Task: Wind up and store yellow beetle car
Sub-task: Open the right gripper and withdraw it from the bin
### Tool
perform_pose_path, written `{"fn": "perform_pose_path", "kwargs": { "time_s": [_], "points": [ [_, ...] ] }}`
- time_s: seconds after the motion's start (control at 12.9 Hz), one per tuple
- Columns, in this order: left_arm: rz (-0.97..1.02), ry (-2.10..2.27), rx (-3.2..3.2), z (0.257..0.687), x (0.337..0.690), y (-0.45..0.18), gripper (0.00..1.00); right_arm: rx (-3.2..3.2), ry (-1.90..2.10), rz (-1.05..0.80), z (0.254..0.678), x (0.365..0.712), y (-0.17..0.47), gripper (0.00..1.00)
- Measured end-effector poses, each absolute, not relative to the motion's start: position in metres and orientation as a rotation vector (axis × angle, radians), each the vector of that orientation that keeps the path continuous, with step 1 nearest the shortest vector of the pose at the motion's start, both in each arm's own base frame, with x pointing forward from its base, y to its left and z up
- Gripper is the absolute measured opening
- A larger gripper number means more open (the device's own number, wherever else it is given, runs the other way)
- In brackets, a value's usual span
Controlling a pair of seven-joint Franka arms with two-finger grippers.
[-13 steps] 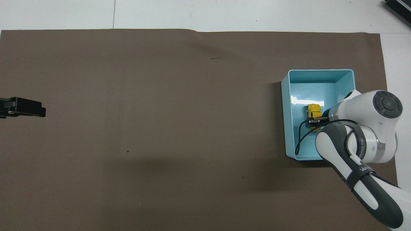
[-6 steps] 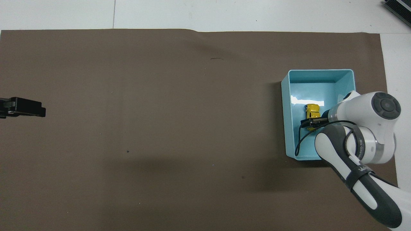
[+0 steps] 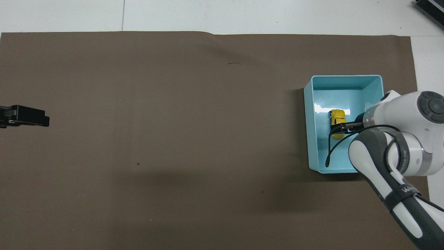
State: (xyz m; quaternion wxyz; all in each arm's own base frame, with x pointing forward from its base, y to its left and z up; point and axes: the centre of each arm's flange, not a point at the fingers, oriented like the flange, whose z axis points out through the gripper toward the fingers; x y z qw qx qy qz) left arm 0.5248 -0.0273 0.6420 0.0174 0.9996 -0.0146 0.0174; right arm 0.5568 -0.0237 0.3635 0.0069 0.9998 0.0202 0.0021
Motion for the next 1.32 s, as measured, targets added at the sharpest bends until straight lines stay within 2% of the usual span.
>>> {"fn": "perform_pose_path", "kwargs": {
  "time_s": [0.31,0.93,1.32],
  "points": [
    [0.054,-0.045,3.106,0.642,0.525,-0.027,1.0,3.124,0.067,0.02,0.408,0.563,-0.022,1.0],
    [0.054,-0.045,3.106,0.642,0.525,-0.027,1.0,3.121,0.019,-0.032,0.539,0.571,-0.027,1.0],
    [0.054,-0.045,3.106,0.642,0.525,-0.027,1.0,3.122,0.014,-0.06,0.588,0.563,-0.026,1.0]
  ]
}}
